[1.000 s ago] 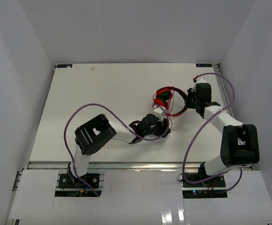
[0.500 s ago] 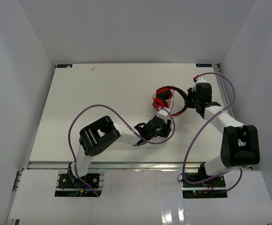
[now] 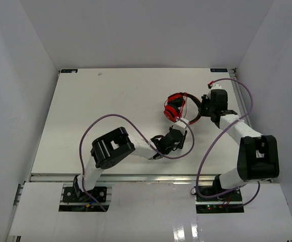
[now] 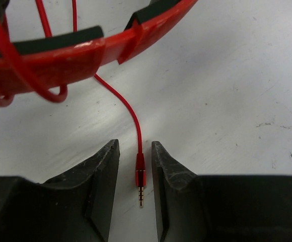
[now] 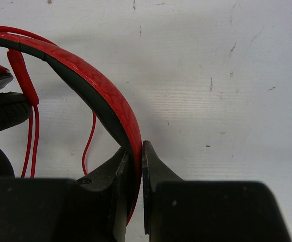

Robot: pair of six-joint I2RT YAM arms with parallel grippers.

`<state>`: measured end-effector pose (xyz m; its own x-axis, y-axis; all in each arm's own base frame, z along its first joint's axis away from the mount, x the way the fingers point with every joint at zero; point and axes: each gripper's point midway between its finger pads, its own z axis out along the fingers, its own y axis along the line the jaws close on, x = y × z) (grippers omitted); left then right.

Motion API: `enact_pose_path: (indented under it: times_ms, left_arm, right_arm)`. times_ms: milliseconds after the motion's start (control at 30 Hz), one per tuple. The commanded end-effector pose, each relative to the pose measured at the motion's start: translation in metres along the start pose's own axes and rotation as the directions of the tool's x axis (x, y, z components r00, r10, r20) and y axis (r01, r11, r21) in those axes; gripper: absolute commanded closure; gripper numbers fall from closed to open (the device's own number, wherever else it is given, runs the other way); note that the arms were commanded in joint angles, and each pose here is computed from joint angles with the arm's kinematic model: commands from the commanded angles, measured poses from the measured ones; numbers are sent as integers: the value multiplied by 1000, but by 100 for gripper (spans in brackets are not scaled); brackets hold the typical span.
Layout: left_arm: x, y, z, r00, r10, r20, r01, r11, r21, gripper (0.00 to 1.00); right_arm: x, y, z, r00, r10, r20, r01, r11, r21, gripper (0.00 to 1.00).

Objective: Wrap the headphones

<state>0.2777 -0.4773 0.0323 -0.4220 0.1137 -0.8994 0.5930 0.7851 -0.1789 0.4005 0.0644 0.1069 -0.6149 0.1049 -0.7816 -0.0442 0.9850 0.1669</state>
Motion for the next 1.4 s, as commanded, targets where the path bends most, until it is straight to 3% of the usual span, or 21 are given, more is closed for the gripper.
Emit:
enact_pose_path:
  times_ms: [0, 300, 567, 800, 1367]
  left_arm:
    - [26, -9, 2, 994, 68, -82, -68, 998, -8, 60]
    - [55, 5, -9, 980, 98, -175, -110, 992, -61, 76]
    - [67, 16, -26, 972, 122, -203, -140, 987, -78, 100]
    - [36, 21, -64, 980, 141, -142, -148, 988, -43, 100]
    - [-22, -3, -143, 977, 205, -55, -190, 960, 205, 100]
  right_arm:
    - [-33, 8, -13, 992, 35, 122, -30, 999, -39, 92]
    - [-31, 6, -15, 992, 36, 122, -32, 999, -34, 92]
    - [-29, 3, -18, 991, 35, 125, -32, 999, -29, 92]
    - [-25, 0, -18, 993, 21, 119, -18, 1000, -23, 92]
    - [-11, -5, -3, 997, 2, 81, -1, 1000, -9, 92]
